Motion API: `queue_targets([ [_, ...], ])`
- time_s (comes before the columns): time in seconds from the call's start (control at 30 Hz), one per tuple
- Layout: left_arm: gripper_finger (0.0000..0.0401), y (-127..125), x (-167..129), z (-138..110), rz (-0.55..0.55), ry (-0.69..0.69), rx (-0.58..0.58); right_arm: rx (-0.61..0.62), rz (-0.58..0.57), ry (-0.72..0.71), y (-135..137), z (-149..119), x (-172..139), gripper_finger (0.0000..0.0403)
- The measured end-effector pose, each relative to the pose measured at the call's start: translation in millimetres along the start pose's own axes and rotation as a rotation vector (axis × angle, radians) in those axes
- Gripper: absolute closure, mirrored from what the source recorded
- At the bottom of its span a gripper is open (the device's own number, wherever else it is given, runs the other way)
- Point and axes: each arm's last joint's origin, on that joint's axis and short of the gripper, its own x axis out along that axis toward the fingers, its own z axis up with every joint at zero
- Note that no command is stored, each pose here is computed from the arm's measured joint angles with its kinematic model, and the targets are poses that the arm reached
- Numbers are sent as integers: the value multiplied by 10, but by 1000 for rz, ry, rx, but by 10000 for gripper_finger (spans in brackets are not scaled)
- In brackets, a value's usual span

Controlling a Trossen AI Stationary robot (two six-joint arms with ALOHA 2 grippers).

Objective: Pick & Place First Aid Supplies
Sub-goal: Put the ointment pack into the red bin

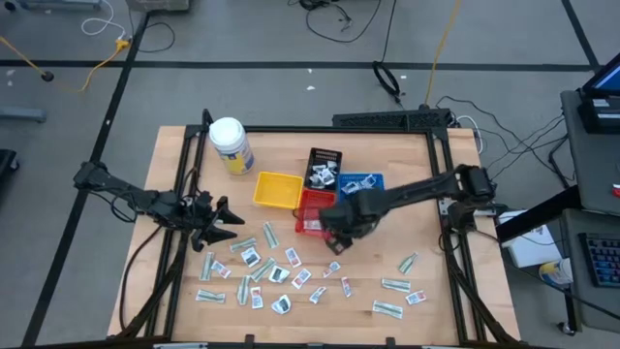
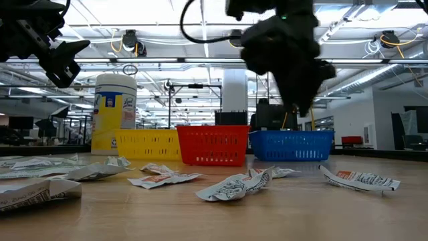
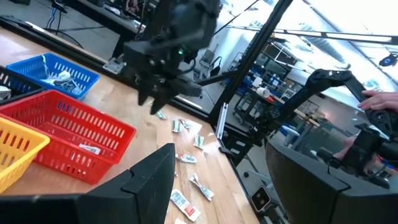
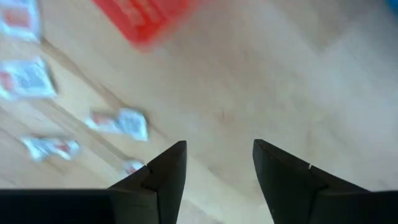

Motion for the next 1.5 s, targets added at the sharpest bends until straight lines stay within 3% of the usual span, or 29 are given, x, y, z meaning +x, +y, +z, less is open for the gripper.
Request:
queue_targets([
  [0.5,144,0,0,0,0,0,0,-77,-53,55,-219,-1356,117,223],
  [0.8,144,0,0,0,0,0,0,-140,-96,75,-277,-1995,222,224],
  [1.1,144,0,0,0,0,0,0,-285,-93,86,-315,-2330,243,224],
  [1.5,144,0,0,0,0,0,0,-366,33,98,-384,-2420,636,225],
])
